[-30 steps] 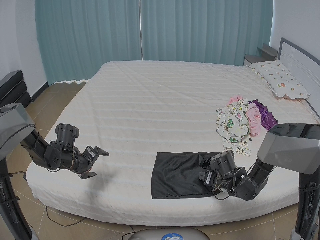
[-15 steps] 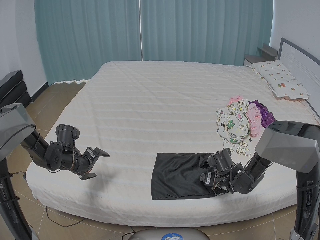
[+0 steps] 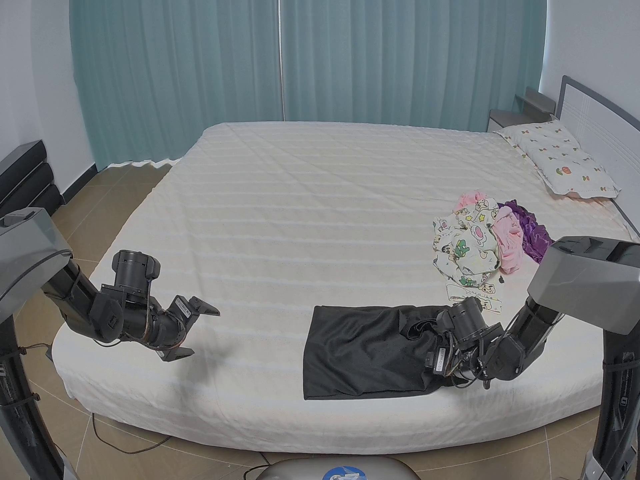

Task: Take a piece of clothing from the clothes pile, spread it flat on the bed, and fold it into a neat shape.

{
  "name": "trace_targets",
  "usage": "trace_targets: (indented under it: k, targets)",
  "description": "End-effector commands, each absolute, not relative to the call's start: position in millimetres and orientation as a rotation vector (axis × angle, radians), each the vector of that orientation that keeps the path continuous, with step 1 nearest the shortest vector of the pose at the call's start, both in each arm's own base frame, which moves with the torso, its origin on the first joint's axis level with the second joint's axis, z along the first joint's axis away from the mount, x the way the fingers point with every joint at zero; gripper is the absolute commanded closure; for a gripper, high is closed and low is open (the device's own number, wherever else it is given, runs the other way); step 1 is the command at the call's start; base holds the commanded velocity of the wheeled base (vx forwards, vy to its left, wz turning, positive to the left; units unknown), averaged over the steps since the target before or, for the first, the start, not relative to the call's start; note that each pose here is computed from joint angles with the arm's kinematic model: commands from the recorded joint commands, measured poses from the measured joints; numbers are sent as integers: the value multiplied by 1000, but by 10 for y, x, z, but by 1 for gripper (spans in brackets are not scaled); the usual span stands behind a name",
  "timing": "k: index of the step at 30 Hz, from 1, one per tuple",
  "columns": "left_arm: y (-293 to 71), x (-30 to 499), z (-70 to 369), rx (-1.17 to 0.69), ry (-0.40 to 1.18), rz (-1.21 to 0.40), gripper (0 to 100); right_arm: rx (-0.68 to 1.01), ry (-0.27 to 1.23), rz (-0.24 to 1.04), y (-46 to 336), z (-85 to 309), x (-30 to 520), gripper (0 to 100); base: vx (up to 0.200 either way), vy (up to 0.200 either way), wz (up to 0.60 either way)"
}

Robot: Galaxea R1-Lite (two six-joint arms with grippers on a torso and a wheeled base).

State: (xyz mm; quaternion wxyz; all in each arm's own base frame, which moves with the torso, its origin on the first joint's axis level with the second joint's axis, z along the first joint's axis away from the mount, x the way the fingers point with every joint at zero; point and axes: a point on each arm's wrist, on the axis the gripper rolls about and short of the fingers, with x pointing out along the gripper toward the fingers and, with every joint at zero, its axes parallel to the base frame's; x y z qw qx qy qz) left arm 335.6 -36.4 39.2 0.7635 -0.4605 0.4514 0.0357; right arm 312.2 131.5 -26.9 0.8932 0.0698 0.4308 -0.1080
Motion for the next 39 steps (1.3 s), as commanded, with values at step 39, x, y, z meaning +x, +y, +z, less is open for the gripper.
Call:
trace_targets:
  k: [39]
  targets:
    - [-365, 3362, 382, -1003, 984, 79, 0, 700, 766, -44, 1465, 170, 3403, 0, 0, 0, 0]
